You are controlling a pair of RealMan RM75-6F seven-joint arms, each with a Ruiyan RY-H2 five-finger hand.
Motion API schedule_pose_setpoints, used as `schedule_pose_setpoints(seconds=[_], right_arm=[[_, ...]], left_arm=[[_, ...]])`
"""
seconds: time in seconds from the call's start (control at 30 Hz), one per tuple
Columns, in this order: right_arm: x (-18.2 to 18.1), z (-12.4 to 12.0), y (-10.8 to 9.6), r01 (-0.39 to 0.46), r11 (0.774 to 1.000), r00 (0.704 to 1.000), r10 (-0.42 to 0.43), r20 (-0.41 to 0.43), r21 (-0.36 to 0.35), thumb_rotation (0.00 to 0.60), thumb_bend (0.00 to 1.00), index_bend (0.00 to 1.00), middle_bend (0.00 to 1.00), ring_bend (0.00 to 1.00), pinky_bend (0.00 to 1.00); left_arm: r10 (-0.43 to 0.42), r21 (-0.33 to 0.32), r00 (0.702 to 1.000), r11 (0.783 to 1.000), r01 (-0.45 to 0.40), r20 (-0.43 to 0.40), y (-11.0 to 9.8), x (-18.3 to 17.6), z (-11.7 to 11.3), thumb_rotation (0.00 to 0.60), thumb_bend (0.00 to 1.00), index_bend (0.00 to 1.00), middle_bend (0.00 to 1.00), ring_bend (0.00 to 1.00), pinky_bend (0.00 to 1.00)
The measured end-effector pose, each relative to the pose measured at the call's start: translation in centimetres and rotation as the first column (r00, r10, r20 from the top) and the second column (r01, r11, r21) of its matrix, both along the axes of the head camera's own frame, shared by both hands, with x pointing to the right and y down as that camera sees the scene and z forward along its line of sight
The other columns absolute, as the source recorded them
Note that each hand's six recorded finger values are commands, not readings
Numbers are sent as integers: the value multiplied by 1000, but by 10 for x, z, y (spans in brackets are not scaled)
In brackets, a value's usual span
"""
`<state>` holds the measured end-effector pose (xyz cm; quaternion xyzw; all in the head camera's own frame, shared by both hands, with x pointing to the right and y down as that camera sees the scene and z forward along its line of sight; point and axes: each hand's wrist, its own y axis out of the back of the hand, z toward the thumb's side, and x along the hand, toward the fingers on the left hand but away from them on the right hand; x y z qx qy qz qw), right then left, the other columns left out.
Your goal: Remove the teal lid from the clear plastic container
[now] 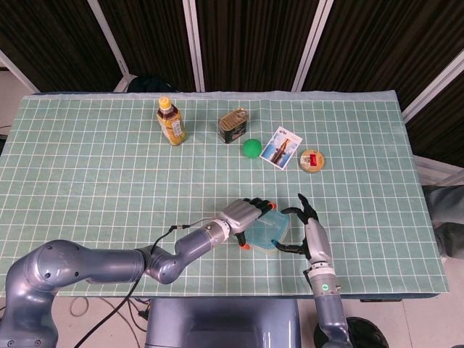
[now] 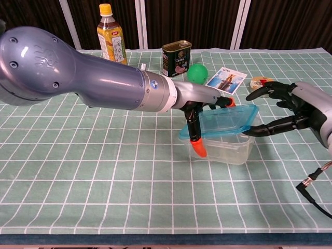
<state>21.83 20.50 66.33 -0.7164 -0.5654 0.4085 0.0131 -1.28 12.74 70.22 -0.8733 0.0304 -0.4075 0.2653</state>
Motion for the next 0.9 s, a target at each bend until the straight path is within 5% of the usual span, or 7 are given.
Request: schedule_pose_setpoints(seconds=[0.27, 0.67, 0.9], right_arm=[[-1, 1, 1, -1, 1000, 1000, 1, 5, -7, 600, 178, 372, 28, 0, 0], [-1, 2, 0, -7, 1000, 1000, 7, 5, -9, 600, 525, 491, 46, 0, 0], [1, 3, -2, -13, 1000, 1000, 13, 1, -9, 600, 591, 556, 51, 0, 0]], left_arm=[[7, -2, 1000, 1000, -7, -2, -1, -2, -2, 600, 0, 0, 0, 0, 0], [1, 3, 1000, 1000, -1, -1, -3, -5, -2, 600, 0, 0, 0, 0, 0], [-4, 0, 1000, 1000, 4, -10, -3, -5, -6, 600, 0, 0, 0, 0, 0]])
